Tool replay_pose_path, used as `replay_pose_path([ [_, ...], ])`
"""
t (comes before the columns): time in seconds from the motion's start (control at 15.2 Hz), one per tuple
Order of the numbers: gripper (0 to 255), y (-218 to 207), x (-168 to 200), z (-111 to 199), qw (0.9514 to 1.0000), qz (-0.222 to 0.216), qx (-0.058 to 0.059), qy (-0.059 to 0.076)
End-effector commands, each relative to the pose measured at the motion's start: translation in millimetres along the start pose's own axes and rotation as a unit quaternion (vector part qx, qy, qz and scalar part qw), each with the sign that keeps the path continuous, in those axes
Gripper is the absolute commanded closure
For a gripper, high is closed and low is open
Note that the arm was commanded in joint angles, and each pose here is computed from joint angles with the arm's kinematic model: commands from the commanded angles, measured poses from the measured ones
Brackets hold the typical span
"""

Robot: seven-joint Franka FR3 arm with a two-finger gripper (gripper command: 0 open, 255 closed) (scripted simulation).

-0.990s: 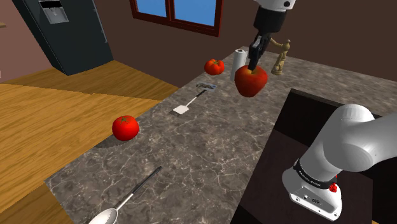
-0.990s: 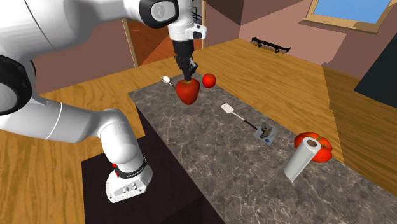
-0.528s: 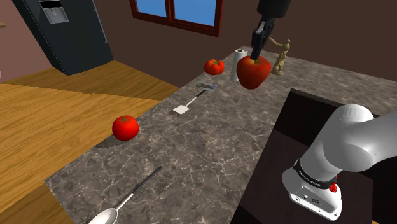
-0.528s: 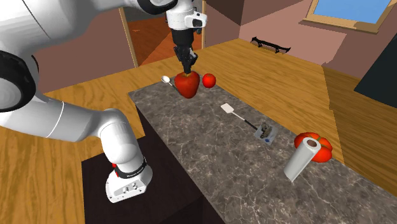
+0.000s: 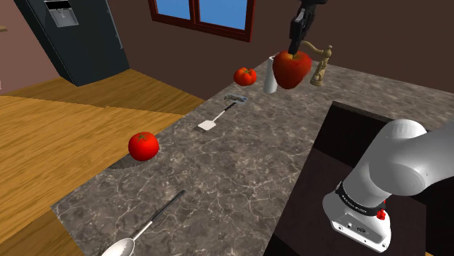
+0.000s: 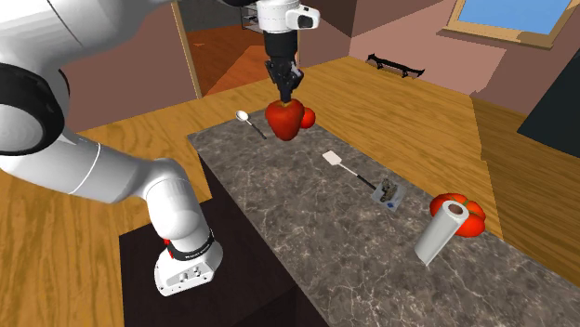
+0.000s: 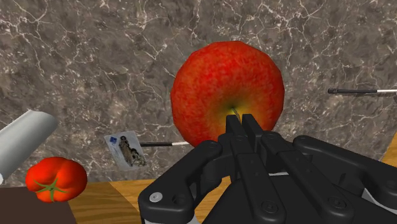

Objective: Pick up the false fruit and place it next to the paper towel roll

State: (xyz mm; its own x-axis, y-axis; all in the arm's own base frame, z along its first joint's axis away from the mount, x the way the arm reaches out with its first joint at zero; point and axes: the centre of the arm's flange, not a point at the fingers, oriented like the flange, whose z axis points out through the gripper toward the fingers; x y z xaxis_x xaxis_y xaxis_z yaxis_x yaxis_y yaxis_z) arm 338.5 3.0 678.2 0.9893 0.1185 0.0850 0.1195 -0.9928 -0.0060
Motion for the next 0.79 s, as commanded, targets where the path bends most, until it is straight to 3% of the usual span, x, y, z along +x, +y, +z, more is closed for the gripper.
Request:
replay_pose_path([
  [0.0,255,25,10,0,1.0,0.0,0.0,0.0],
  [0.73,255,159,64,4,1.0,0.0,0.0,0.0],
])
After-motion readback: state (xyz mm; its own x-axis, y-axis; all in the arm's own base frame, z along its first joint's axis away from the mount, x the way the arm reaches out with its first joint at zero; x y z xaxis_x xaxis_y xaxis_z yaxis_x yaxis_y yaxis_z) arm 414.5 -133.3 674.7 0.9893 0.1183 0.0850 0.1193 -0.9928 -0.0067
